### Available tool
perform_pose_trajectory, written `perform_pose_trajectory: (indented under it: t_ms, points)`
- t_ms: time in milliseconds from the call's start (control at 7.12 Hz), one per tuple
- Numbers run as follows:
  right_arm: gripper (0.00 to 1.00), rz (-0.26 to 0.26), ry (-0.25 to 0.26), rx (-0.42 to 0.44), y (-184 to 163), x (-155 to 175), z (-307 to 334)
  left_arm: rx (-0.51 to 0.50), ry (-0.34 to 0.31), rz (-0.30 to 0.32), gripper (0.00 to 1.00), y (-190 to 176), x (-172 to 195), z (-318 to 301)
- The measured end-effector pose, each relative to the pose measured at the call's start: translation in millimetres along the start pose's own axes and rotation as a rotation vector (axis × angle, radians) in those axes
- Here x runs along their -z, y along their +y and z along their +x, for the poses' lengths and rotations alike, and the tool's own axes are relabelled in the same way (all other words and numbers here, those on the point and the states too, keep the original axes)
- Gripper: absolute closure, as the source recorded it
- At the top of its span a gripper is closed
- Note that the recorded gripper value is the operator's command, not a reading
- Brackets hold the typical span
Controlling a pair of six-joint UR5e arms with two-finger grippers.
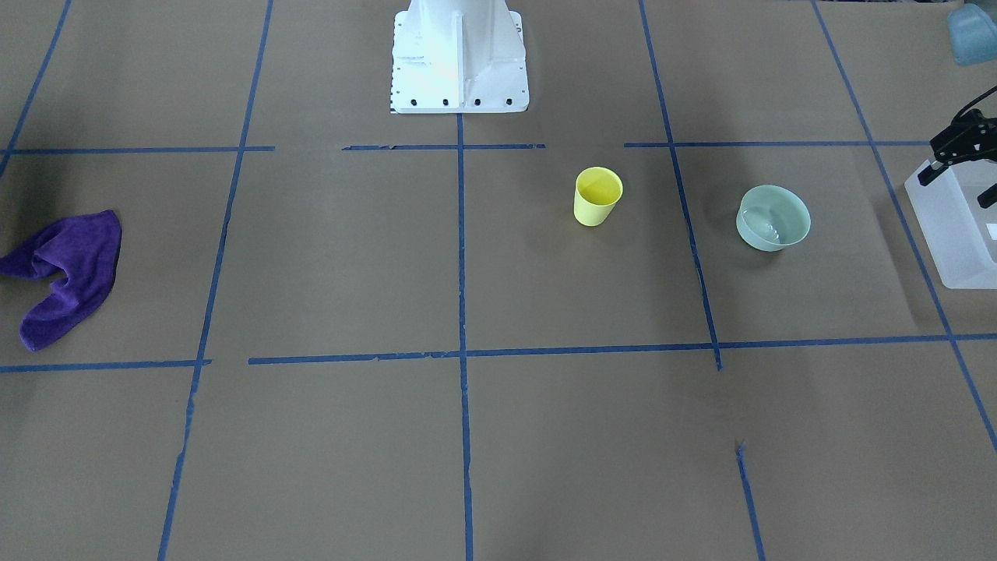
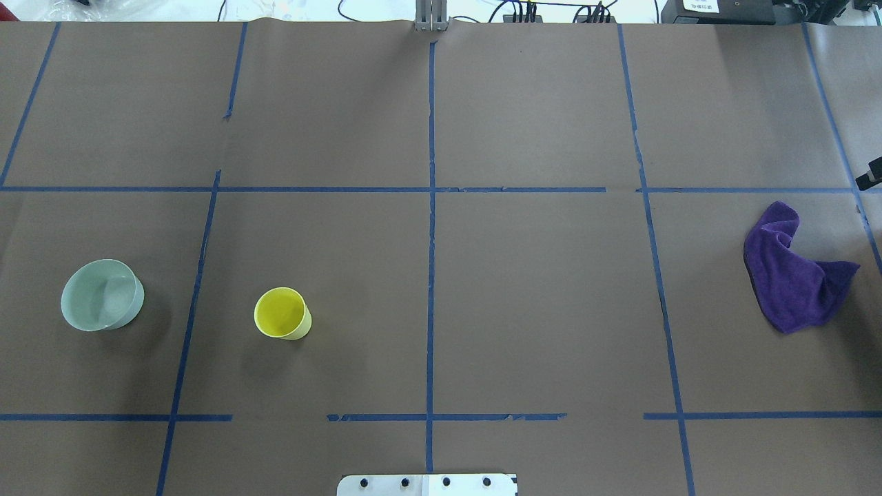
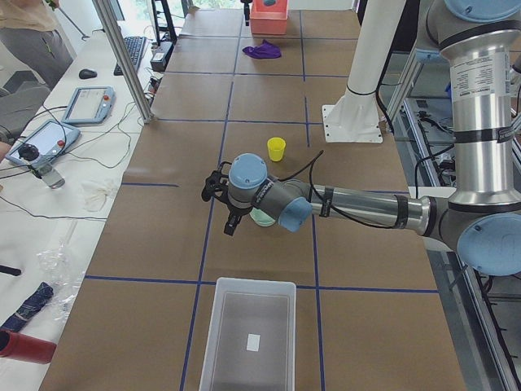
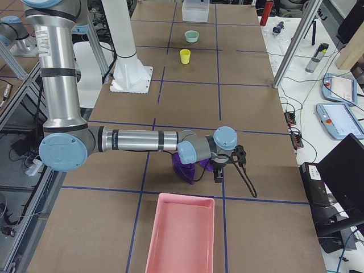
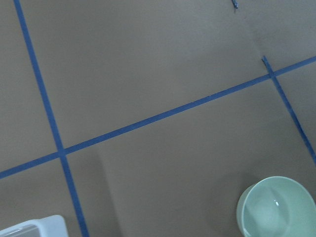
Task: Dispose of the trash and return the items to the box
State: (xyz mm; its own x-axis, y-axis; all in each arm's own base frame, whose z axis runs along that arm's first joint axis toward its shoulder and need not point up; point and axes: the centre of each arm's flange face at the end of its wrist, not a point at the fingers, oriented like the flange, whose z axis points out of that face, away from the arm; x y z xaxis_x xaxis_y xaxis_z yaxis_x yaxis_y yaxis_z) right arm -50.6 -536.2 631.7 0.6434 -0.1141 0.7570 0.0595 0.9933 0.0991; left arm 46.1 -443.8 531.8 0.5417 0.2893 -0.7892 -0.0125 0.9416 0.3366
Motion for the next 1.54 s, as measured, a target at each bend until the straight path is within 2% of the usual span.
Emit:
perform_pose_trajectory:
  t_ms: [140,421,562,843,1124,1264,1545]
  points:
    - [0.00,-0.006,-0.001,0.008,0.0,-3.3,-3.6,0.048,0.001,-0.008,0.00,-3.8,-9.3,30.8]
    - [0.00,-0.001,-0.006,0.023,1.5,-8.0,-4.7,0.192,-0.006,-0.022,0.00,-8.2,-47.9,139.0]
    - [0.00,0.006,-0.008,0.030,2.4,-10.7,-2.0,0.253,0.004,-0.026,0.00,-6.1,-74.3,198.8]
    - [0.00,0.009,-0.010,0.033,3.4,-14.4,1.4,0.350,-0.020,0.005,0.02,11.3,-136.2,315.8]
    - [0.00,0.003,-0.009,0.030,3.5,-18.1,4.2,0.391,-0.126,-0.039,0.06,6.5,-162.6,398.6]
    - [0.00,0.000,-0.009,0.029,3.2,-20.0,5.0,0.385,-0.174,-0.046,0.06,6.1,-166.8,416.9]
    - [0.00,-0.006,-0.008,0.024,2.4,-23.4,7.3,0.367,-0.222,-0.048,0.07,6.7,-176.3,423.2]
